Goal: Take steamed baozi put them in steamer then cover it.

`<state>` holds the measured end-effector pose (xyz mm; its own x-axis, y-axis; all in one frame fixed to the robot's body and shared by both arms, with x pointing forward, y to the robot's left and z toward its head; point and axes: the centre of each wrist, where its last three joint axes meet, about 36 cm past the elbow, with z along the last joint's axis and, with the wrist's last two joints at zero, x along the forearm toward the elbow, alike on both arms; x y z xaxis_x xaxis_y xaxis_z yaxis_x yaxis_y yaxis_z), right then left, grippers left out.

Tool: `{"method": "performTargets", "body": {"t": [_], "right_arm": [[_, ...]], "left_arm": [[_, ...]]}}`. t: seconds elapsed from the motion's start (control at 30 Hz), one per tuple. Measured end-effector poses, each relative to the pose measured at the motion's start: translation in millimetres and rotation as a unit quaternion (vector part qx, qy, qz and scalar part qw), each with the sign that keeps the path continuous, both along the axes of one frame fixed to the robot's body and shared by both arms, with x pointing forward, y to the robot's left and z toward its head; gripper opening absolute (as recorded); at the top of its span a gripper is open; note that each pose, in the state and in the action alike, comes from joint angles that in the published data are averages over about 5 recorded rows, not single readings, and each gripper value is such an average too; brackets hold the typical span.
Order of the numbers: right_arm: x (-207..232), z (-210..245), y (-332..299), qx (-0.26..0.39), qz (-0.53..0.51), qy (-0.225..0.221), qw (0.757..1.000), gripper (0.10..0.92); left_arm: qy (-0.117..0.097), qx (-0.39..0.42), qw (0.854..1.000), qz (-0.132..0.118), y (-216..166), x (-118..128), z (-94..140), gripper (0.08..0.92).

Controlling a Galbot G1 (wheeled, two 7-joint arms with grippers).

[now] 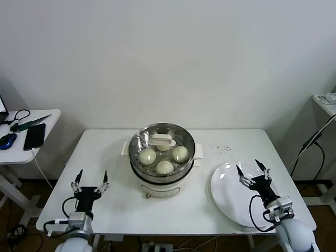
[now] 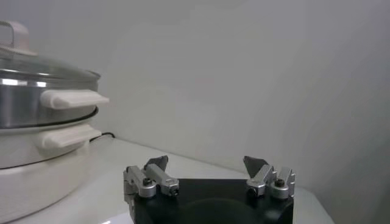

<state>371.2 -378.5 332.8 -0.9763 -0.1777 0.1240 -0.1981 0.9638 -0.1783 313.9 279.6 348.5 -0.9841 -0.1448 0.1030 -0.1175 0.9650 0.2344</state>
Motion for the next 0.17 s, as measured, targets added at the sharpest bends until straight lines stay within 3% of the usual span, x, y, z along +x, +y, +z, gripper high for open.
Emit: {"method": "performTargets", "body": {"t": [0.17], "right_arm": [[-2.5,-2.0,0.6,0.005,-0.004,0.002,1.000,0.823]], "left_arm": [[-0.003,-0.014,1.000,0.008,7.6,-8.1,-6.0,0.823]]}}
